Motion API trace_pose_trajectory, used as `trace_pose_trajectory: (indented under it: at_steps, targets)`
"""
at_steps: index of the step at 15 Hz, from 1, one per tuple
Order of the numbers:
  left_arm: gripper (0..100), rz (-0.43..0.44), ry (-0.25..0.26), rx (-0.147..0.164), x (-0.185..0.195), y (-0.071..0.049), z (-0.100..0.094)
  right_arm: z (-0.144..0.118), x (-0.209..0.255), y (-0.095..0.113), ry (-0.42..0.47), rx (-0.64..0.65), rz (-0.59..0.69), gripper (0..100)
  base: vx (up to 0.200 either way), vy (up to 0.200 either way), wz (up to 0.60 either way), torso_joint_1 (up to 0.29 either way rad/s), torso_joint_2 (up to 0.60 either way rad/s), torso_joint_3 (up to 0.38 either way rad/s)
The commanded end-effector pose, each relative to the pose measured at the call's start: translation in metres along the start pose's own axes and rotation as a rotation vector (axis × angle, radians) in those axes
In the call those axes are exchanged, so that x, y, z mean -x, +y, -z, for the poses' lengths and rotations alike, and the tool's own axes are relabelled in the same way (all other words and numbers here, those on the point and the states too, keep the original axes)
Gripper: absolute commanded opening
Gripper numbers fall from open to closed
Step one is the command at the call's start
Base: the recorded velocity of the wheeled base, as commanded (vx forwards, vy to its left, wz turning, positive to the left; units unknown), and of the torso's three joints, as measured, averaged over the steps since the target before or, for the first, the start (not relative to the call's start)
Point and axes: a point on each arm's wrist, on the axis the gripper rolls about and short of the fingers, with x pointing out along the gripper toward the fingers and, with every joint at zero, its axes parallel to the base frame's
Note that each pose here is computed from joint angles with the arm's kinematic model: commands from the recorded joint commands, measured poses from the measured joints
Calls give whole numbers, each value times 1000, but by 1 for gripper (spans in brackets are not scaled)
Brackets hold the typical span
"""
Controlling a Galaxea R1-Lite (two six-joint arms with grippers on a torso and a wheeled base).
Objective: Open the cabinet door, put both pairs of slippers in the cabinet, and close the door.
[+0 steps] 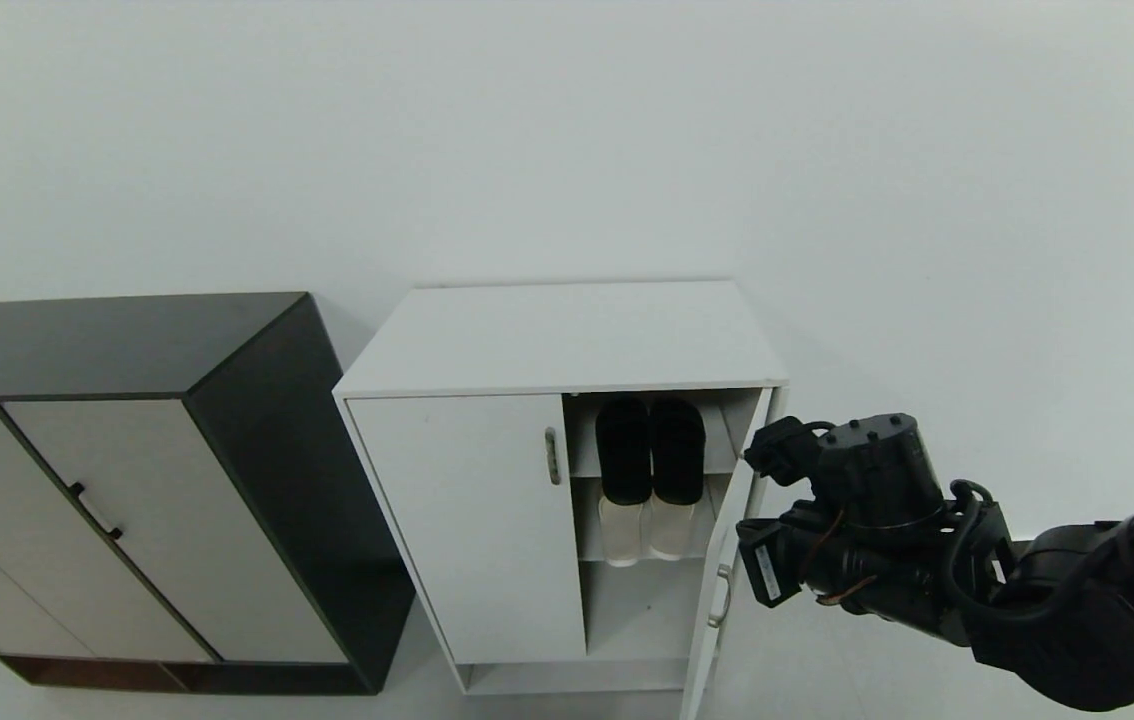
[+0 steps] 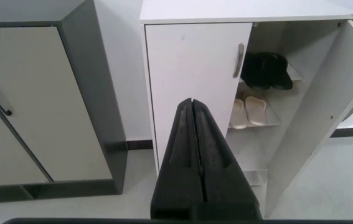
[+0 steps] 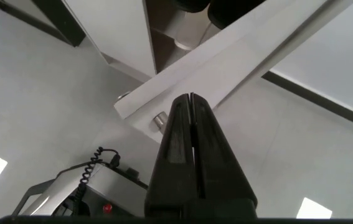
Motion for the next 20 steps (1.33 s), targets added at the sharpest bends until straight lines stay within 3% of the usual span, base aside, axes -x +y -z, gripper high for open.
trace_pose_trajectory:
  at_steps: [1,12,20]
  targets:
    - [0,1,1,0,0,0,0,4,-8,2,19,4,0,0,0,0,0,0,0,0]
    - [0,-1,-1,0,0,0,0,2,-52,6,22,-12,6,0,0,0,0,0,0,0]
    - [0,-1,-1,0,0,0,0,-22,-102,-6,-70,-90,42,0,0,0,0,0,0,0]
